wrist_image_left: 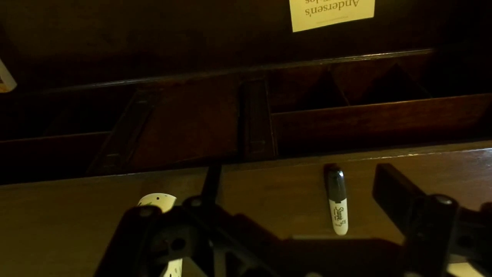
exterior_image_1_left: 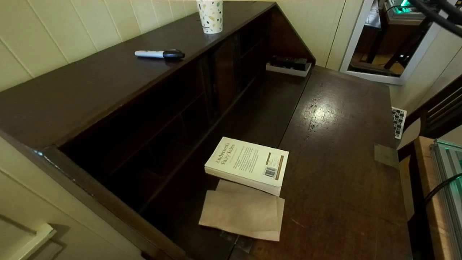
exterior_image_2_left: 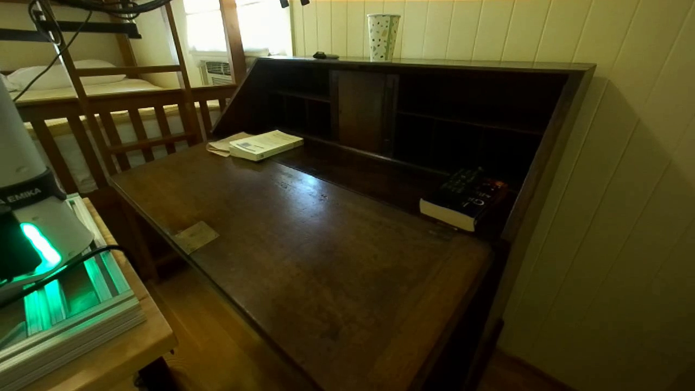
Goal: Take the marker out of the coffee cup.
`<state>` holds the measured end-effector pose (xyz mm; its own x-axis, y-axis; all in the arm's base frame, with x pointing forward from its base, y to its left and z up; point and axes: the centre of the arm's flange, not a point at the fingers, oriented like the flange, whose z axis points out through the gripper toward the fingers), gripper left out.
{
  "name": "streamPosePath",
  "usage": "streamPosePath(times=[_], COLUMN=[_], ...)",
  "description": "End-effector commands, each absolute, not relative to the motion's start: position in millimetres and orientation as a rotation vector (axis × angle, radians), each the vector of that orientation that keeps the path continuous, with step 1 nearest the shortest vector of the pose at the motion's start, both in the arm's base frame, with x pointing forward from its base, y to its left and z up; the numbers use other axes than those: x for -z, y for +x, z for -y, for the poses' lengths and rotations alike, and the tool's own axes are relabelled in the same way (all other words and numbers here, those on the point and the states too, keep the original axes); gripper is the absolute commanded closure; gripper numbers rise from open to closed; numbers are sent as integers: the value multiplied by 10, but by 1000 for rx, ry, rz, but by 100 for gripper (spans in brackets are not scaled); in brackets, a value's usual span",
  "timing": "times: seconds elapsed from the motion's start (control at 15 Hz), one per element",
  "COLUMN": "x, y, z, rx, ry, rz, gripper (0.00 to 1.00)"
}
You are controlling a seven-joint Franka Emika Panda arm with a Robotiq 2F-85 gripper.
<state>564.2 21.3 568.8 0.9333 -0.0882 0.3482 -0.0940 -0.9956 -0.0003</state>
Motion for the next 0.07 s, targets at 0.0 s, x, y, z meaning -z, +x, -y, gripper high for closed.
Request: streamPosePath(times=[0.0], x=[-5670], y=[5649], z=[-228], rx=[-547], ry=[3074], rz=[141], gripper=[0])
